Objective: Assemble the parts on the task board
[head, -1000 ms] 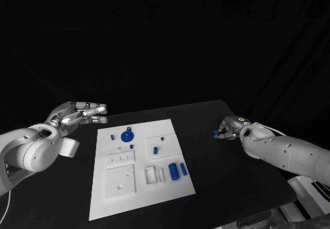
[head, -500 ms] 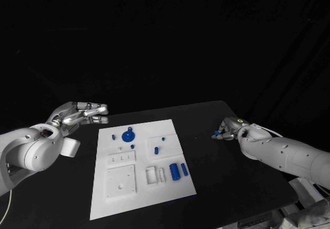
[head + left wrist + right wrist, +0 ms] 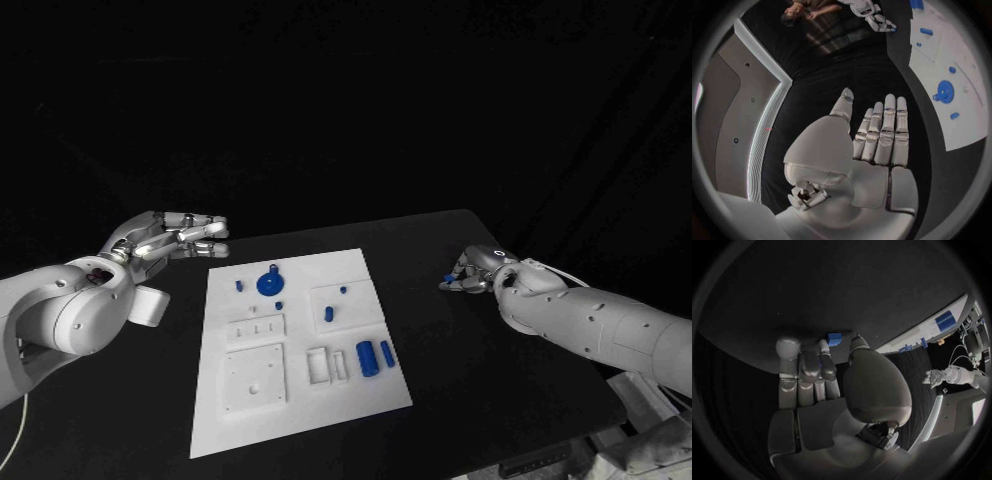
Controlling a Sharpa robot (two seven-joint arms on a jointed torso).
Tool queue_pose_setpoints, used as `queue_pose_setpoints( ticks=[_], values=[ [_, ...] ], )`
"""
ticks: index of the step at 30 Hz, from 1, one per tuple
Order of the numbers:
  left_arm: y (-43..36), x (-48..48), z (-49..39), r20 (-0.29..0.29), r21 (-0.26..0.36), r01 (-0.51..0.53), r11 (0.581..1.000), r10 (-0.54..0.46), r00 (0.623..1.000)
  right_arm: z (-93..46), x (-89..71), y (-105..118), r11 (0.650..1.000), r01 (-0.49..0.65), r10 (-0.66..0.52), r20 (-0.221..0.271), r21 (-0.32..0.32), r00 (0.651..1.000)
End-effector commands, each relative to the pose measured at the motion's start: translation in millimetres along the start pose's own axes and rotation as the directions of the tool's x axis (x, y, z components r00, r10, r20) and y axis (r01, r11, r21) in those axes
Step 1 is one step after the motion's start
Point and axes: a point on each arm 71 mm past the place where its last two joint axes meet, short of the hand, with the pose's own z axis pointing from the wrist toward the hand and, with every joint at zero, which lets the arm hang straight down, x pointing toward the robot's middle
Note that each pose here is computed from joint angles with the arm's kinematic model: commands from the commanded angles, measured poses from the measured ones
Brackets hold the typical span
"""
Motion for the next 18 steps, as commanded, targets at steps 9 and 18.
queue_pose_setpoints(
  ticks=[9,18],
  values=[
    [-0.3,0.9,0.3,-0.014,-0.001,0.006,1.000,-0.006,1.000,-1.2,3.6,15,0.999,-0.014,0.013,-0.013,-0.032,1.000],
    [0.0,0.4,-0.2,-0.015,-0.005,0.005,1.000,-0.005,1.000,-2.8,6.3,20,0.998,0.003,-0.004,-0.023,-0.055,1.000]
  ],
)
